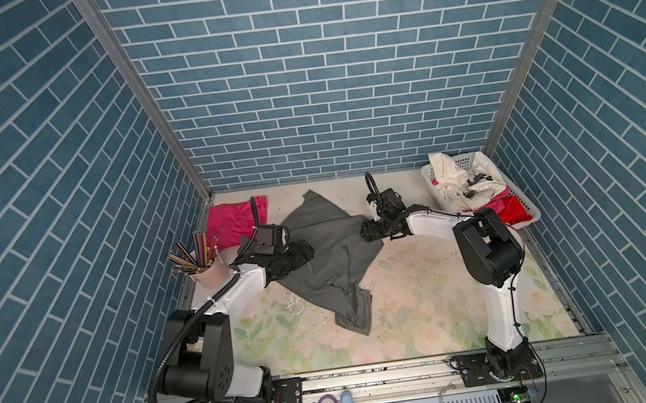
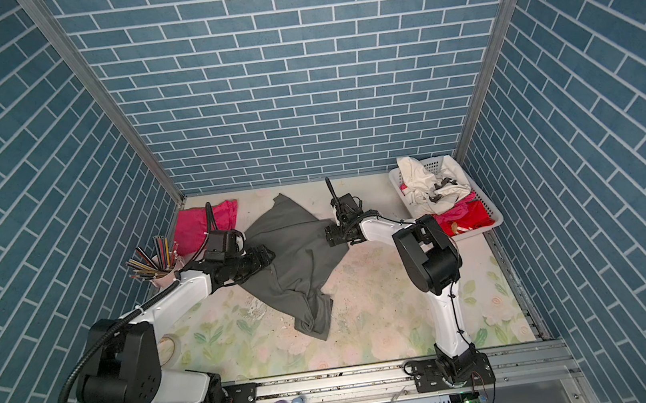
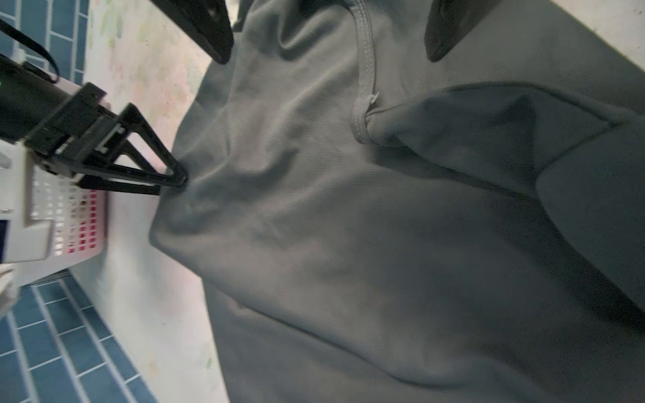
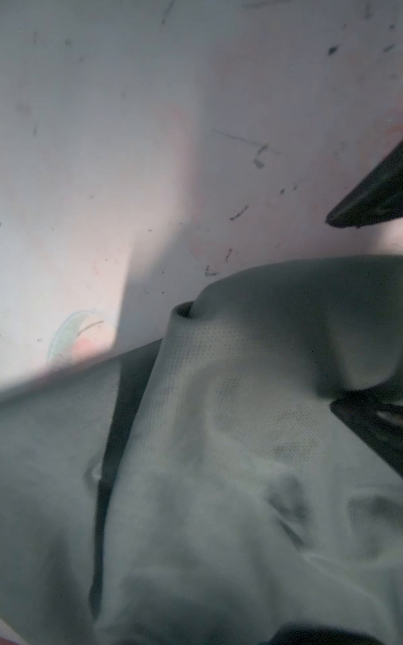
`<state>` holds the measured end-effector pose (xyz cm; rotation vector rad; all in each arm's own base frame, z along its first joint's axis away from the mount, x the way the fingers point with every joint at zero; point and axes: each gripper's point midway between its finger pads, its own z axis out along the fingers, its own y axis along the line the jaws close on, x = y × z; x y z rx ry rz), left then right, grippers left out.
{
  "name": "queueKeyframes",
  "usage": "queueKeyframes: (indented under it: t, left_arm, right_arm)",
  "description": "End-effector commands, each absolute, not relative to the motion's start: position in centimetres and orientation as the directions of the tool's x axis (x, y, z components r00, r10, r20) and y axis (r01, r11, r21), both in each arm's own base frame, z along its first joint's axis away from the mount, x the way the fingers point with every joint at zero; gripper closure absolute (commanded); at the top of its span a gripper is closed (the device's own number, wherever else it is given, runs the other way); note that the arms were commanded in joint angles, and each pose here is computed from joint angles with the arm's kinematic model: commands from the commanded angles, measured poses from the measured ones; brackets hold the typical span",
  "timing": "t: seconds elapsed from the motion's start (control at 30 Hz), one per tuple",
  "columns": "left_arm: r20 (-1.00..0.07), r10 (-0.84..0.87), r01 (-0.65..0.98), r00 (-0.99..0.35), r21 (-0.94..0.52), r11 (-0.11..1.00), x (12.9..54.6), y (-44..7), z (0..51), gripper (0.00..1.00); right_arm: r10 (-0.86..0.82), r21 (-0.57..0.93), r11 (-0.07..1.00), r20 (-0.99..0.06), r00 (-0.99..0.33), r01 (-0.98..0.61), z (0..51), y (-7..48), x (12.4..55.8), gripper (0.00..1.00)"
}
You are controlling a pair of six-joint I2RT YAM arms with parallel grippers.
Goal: Fold and stack the t-shirts
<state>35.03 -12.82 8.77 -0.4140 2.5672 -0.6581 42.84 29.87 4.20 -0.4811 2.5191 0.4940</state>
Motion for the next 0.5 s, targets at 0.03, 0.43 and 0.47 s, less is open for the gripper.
queueKeyframes:
  t: [0.03,0.43,0.47]
  left_arm:
    - [-0.351,-0.309,-0.157,-0.884,-0.398,0.904,35.5,-12.0,7.8,0.14]
    - [-0.251,-0.328,-0.228,-0.910,-0.357,0.906,35.1,-10.8,4.5,0.26]
    - [-0.262,-0.322,-0.229,-0.910,-0.332,0.915,35.2,-10.4,4.3,0.29]
  right_arm:
    - [-0.262,0.276,0.828,-0.578,-0.773,-0.488,4.3,31.6,43.3,0.44]
    - [-0.236,0.286,0.834,-0.588,-0.773,-0.472,3.5,31.4,43.2,0.83]
    - [-0.233,0.287,0.834,-0.590,-0.773,-0.471,3.6,31.4,43.2,0.85]
